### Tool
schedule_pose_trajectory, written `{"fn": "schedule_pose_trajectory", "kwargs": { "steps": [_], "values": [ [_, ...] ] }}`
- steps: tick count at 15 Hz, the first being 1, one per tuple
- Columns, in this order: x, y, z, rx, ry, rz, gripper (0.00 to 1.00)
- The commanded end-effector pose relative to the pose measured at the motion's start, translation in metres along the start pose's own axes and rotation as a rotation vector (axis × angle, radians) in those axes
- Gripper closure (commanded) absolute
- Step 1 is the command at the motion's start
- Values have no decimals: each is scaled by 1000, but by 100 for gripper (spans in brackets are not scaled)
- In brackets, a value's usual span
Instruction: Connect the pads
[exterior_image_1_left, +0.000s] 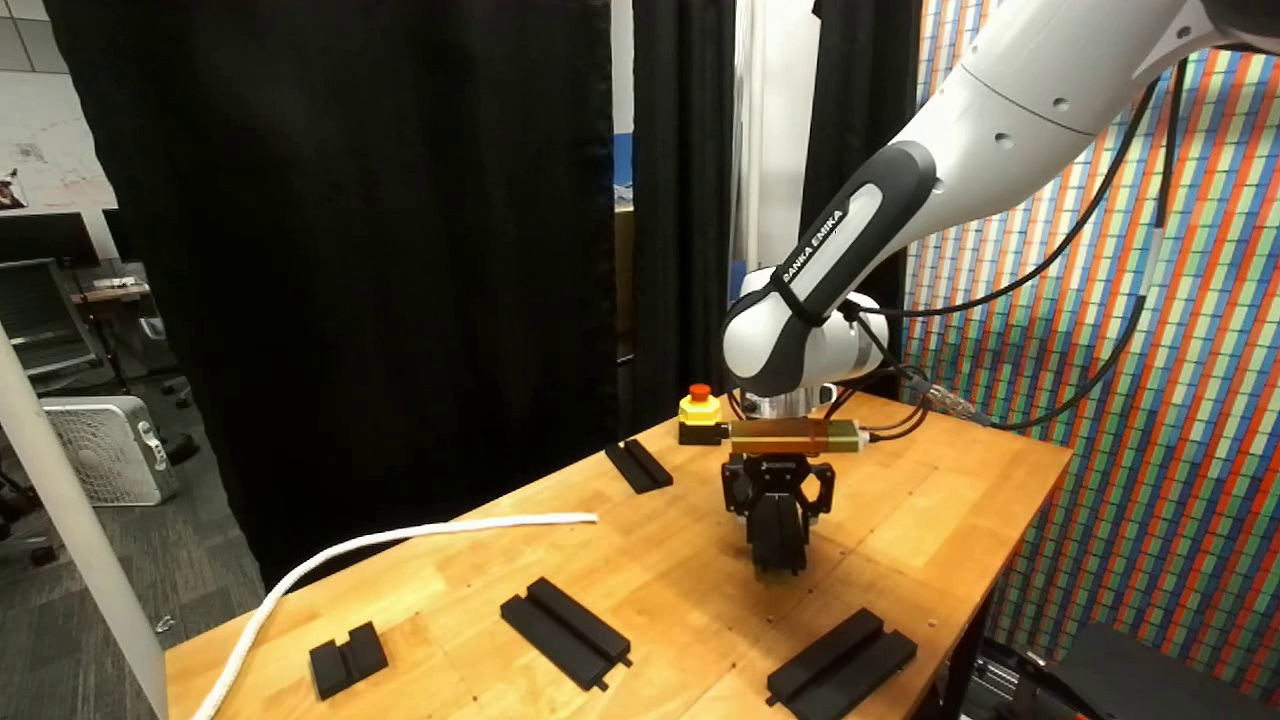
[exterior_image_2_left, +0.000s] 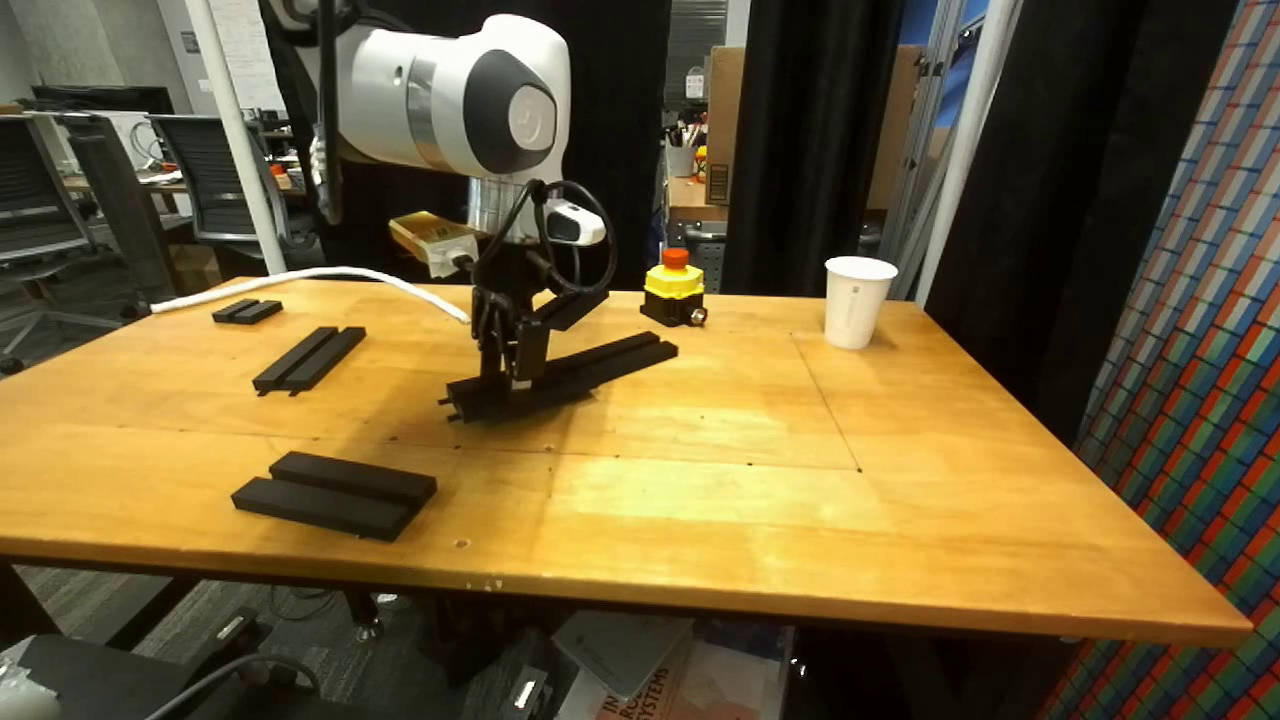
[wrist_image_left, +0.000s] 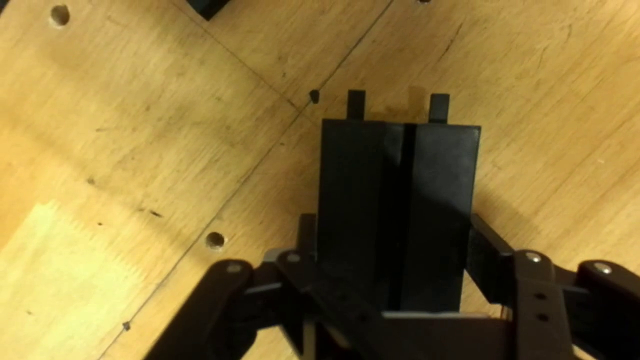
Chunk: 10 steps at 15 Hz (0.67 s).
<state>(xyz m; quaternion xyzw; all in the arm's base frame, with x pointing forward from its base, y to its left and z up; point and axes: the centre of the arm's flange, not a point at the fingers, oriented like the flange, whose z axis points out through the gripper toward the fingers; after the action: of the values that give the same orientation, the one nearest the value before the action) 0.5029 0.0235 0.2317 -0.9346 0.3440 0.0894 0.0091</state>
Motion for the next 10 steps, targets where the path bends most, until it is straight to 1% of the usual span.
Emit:
{"fn": "schedule_pose_trajectory", "kwargs": {
  "steps": [1, 10],
  "values": [
    [-11, 1, -8, 15, 12, 4, 54],
    [-28, -5, -8, 14, 27, -14, 54]
  ]
}}
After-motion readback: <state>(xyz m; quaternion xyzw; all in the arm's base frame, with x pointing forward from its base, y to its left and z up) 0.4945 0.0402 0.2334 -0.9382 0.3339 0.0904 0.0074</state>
